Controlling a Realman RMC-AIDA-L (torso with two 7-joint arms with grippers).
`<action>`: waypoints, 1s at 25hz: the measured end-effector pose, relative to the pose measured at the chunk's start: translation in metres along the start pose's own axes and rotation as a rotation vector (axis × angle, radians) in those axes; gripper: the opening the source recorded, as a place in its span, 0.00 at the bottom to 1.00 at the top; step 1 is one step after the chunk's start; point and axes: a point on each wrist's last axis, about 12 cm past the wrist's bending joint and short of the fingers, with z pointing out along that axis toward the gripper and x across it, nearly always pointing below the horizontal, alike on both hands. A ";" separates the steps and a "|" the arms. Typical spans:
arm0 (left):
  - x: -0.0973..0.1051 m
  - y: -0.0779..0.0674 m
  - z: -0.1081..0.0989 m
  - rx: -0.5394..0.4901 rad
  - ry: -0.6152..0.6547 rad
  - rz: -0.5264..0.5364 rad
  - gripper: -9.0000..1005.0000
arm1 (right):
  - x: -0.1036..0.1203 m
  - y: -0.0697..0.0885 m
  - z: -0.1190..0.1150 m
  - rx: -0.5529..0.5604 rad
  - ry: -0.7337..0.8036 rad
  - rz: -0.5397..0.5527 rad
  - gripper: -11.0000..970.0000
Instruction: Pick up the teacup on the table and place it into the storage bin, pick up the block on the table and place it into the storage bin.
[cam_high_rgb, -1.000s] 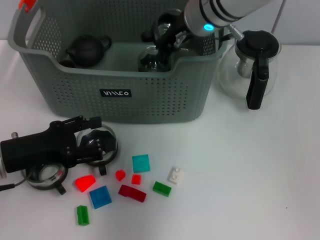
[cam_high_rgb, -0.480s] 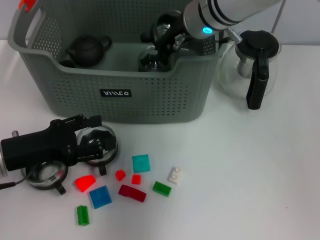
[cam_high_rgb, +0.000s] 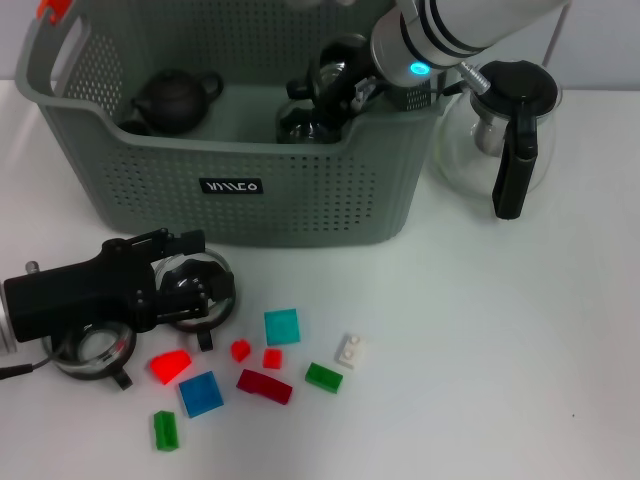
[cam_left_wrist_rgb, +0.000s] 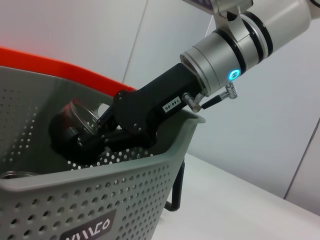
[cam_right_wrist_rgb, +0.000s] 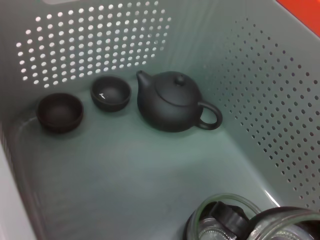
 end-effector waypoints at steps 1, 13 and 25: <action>0.001 -0.001 0.001 0.001 -0.001 -0.002 0.82 | 0.000 0.000 0.000 0.000 0.001 -0.002 0.06; 0.002 -0.002 0.000 0.001 -0.002 -0.006 0.82 | -0.006 -0.002 -0.003 0.010 -0.022 -0.011 0.28; 0.001 -0.001 0.000 -0.001 -0.001 -0.001 0.82 | -0.051 -0.007 -0.071 0.005 -0.060 -0.081 0.62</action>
